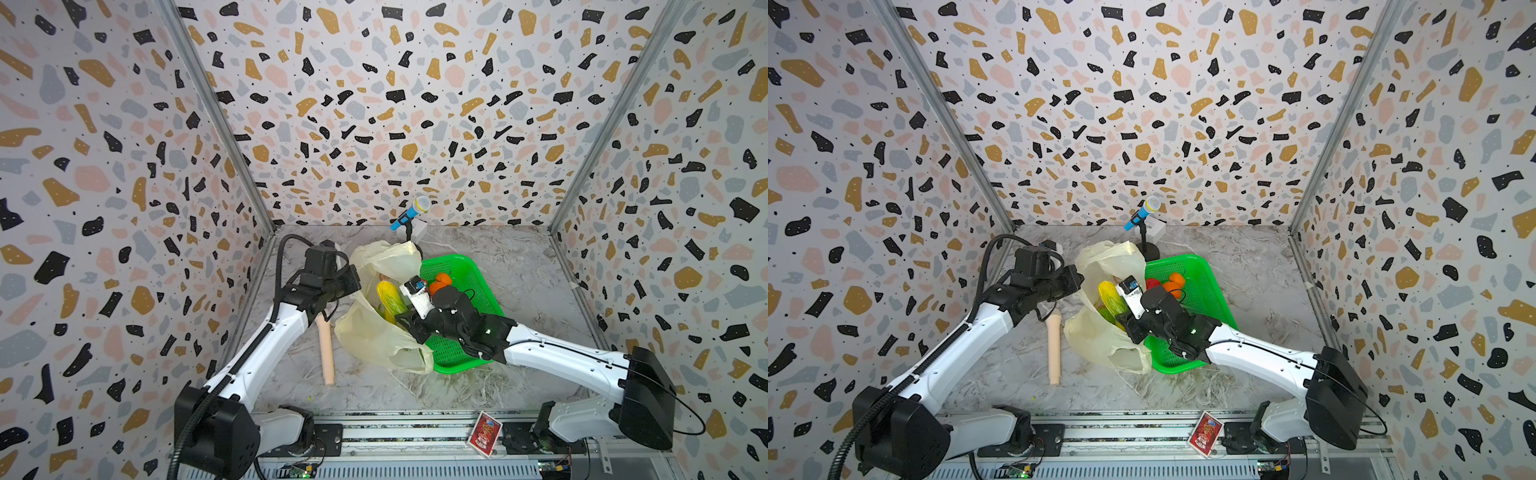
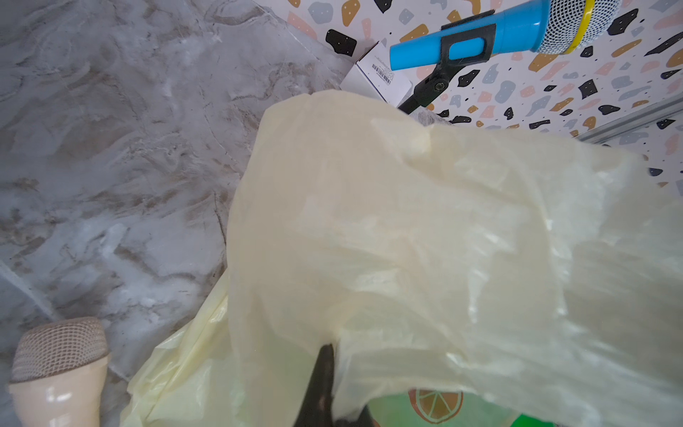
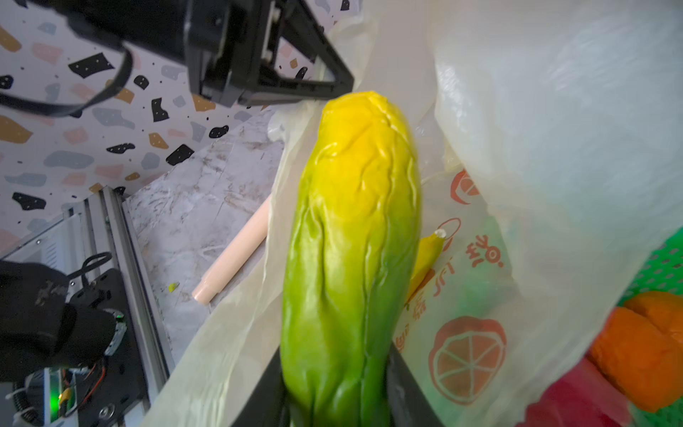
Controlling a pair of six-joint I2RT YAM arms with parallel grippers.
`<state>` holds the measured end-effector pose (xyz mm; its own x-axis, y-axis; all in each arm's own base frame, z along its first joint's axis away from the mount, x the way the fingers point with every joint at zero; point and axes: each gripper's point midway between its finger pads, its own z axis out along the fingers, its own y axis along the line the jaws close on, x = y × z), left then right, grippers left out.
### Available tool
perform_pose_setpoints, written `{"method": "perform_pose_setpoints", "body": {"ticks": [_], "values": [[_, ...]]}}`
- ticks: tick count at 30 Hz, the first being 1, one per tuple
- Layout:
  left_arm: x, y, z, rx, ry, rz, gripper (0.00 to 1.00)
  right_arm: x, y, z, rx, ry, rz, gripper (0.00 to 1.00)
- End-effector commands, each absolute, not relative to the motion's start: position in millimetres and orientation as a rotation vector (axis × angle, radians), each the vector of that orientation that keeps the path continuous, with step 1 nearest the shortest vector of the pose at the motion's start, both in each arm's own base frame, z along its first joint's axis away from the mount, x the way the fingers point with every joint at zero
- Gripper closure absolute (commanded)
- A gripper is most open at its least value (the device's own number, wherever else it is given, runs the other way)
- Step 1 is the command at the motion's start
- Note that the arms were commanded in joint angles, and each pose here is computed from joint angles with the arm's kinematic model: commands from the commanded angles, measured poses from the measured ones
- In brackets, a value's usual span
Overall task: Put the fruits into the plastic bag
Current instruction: 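Lift the green-yellow papaya and lower it into the bag with the right gripper, then release the papaya and withdraw the right gripper over the basket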
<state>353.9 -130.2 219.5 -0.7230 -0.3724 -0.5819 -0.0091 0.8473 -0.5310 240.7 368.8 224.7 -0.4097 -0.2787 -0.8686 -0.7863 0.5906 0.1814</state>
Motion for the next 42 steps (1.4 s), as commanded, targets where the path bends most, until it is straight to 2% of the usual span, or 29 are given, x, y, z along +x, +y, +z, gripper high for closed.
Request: {"method": "perform_pose_setpoints", "body": {"ticks": [1,20,22,27,31,34,42], "values": [[352.1,-128.9,228.8,-0.256,2.264,-0.665,1.0,252.2,378.2,241.0,-0.83,1.942,0.791,0.83],[351.9,-127.0,236.5,-0.251,2.244,-0.654,1.0,301.4,439.8,161.6,-0.791,2.231,0.862,0.78],[352.2,-126.0,236.5,-0.254,2.245,-0.648,1.0,306.5,442.8,154.9,-0.793,2.24,0.847,0.73],[354.2,-125.5,235.1,-0.261,2.254,-0.637,1.0,307.3,439.2,154.0,-0.793,2.239,0.84,0.45],[355.7,-124.4,234.6,-0.267,2.254,-0.629,1.0,303.0,428.7,166.6,-0.795,2.192,0.839,0.31],[356.1,-123.9,234.4,-0.271,2.257,-0.625,1.0,297.1,418.1,182.2,-0.798,2.136,0.861,0.28],[356.6,-122.2,232.1,-0.283,2.26,-0.614,1.0,272.5,364.4,228.5,-0.728,1.983,0.896,0.29]]}}
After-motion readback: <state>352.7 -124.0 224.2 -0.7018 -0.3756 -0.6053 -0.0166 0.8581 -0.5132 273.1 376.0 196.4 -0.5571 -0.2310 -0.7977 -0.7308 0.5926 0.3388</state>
